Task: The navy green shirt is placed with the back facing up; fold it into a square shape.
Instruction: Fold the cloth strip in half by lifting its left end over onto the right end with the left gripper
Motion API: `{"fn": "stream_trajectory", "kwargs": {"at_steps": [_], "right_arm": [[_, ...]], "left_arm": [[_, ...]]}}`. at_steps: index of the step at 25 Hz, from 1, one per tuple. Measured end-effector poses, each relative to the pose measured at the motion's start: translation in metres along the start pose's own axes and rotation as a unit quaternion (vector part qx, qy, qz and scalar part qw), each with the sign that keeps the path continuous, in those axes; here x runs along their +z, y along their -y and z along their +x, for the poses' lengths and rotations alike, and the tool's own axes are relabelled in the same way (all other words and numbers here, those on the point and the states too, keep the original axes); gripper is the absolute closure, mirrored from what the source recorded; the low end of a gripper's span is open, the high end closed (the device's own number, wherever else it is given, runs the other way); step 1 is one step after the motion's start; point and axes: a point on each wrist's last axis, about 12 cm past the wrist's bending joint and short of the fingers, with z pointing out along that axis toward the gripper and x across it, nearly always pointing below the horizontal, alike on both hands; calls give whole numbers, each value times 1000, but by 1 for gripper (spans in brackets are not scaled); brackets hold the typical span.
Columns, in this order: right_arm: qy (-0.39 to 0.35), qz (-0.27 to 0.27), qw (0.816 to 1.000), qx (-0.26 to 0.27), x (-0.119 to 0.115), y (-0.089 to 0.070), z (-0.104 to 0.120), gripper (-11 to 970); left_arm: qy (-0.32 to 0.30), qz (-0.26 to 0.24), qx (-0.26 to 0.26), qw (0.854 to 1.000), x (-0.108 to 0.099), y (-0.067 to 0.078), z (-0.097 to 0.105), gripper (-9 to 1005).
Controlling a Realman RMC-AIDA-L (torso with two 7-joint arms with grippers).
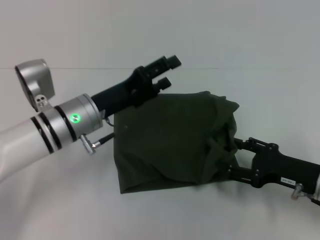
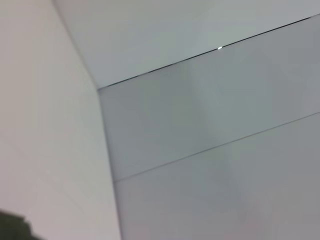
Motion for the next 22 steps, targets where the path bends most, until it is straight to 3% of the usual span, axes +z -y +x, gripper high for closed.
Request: {"fn": "stream_trajectory", "kwargs": {"at_steps": [3, 6, 11, 16, 17, 22], "right_arm": [[12, 16, 1000, 8, -11, 2, 2, 134], [31, 31, 999, 22, -23, 6, 1, 134], [48, 40, 993, 104, -37, 17, -9, 134], [13, 23, 980, 199, -34, 34, -35, 133], [3, 23, 975, 220, -33, 38, -40, 133], [-56, 21, 950, 306, -16, 56, -72, 133]], "left_arm": [[1, 9, 11, 1000, -7, 3, -6, 225], [-4, 8, 23, 1000, -29, 2, -15, 160], [-59, -1, 51, 997, -58, -2, -15, 73], [-103, 0, 97, 990, -77, -3, -10, 77], [-118, 5, 144, 982, -90, -4, -7, 77], [-174, -2, 212, 962, -100, -4, 0, 77]]}}
